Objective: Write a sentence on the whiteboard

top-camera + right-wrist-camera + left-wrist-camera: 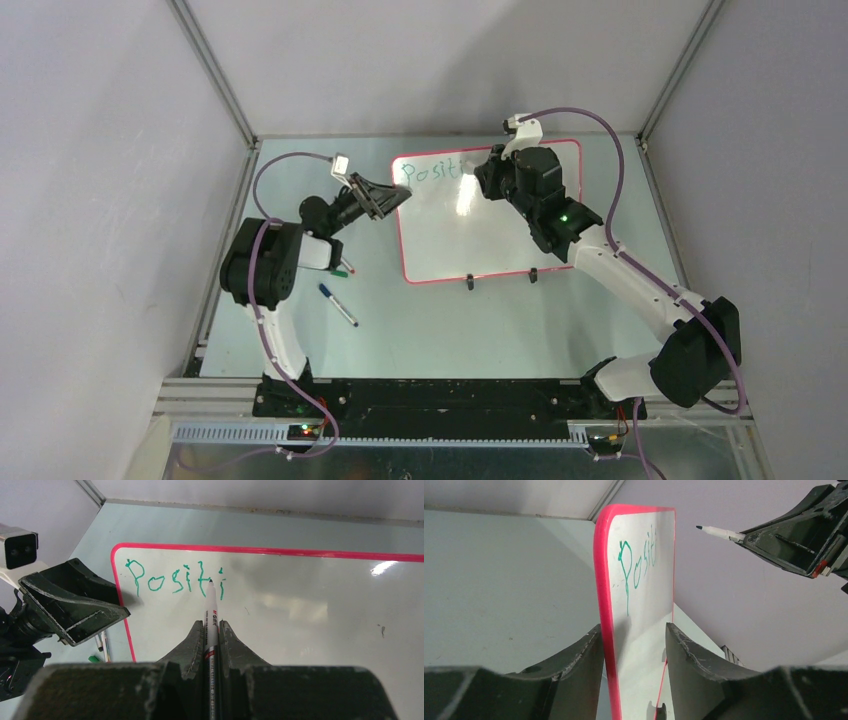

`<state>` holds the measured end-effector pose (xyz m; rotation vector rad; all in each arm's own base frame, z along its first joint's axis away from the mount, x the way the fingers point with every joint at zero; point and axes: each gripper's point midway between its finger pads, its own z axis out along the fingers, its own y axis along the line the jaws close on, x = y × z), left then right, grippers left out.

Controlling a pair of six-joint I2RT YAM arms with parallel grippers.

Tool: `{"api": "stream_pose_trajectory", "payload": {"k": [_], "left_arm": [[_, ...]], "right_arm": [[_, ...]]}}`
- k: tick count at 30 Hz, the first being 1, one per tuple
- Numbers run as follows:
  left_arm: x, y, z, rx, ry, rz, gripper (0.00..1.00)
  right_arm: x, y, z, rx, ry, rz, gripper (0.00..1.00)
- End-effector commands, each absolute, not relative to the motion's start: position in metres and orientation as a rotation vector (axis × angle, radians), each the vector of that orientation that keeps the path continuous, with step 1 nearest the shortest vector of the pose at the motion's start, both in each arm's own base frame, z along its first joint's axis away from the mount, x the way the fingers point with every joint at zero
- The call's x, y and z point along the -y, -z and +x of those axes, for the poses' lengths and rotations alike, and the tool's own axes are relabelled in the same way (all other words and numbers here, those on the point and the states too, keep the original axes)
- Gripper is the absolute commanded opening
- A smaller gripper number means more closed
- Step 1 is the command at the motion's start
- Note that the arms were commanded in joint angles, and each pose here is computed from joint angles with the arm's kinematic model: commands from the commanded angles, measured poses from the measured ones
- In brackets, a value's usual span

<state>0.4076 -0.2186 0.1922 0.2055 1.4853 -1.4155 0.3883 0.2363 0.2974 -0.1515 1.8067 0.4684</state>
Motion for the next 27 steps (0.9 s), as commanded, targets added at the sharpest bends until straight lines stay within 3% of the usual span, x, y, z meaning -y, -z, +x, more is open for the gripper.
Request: {"api": "stream_pose_trajectory", "payload": {"k": [1,5,10,27], "left_arm": [[0.225,-0.195,0.403,-1.431,1.379,0.313,0.54],[0.224,-0.190,0.401,-1.437,1.356,0.304,0.60],[0.220,-0.188,0.403,-1.436,1.315,0.281,0.97],[0.211,-0.197,0.396,-1.399,1.097,0.458,1.00]], "right_arm": [[-0.234,-0.313,0.392,-1.754,-0.469,-0.134,0.00],[-0.232,-0.313,0.393,-1.756,-0.466,-0.131,0.00],[-0.231,-0.313,0.393,-1.758,-0.466,-0.127,0.00],[-0.230,-0.312,0.394,-1.761,-0.471,-0.124,0.00]]}}
